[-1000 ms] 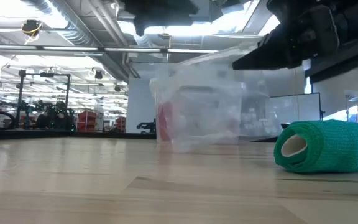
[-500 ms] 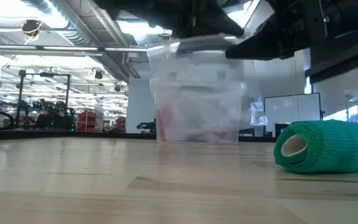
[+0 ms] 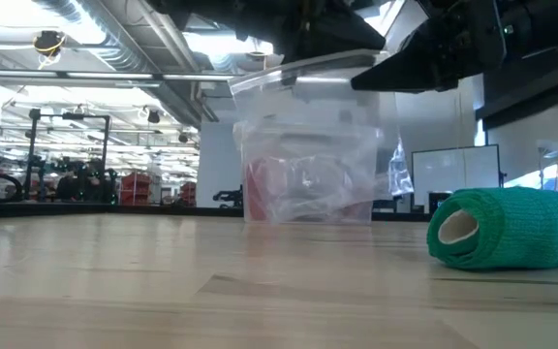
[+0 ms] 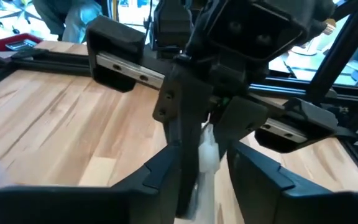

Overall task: Roll bandage
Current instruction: Open the transparent zip lock bag

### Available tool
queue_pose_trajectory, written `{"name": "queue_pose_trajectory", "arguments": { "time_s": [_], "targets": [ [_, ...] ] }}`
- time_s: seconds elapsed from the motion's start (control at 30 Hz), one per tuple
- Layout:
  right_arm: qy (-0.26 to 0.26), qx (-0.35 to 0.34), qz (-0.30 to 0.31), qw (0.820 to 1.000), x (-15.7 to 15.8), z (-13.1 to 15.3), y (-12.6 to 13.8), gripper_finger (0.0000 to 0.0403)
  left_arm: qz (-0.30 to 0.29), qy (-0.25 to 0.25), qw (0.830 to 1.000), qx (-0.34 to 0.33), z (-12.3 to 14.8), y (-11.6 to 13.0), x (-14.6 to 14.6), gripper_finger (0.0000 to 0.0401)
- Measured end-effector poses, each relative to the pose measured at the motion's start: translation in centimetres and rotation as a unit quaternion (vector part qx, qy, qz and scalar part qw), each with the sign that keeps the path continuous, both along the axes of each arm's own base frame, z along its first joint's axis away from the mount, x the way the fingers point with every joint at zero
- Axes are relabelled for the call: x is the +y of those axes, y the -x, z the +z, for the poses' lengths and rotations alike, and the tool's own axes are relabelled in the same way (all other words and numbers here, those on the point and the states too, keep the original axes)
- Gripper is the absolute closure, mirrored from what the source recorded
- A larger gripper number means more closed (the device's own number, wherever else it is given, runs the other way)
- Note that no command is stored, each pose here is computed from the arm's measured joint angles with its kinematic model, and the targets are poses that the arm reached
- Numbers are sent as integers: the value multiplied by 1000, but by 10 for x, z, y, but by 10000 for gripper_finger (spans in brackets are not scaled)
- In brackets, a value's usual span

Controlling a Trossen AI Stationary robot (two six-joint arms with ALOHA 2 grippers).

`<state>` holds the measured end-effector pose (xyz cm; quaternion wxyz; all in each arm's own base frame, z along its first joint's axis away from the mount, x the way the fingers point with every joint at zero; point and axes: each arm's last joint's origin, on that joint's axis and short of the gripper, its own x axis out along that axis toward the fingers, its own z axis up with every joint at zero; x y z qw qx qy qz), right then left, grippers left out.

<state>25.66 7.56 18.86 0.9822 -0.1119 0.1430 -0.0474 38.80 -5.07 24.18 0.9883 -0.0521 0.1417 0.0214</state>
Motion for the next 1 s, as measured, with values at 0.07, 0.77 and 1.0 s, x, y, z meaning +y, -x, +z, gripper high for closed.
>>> {"name": "queue_pose_trajectory", "arguments": {
  "time_s": [0.07, 0.77, 1.0],
  "targets": [
    [0, 0, 0, 1000, 0, 0, 0, 401, 0, 0, 1000, 1, 0, 0, 0, 293],
    [-13, -3, -3, 1000, 0, 2, 1, 401, 12, -33, 999, 41, -7, 6, -14, 365],
    [-24, -3, 15, 1000, 1, 2, 1, 401, 20, -61, 995, 73, -10, 10, -19, 378]
  ]
}}
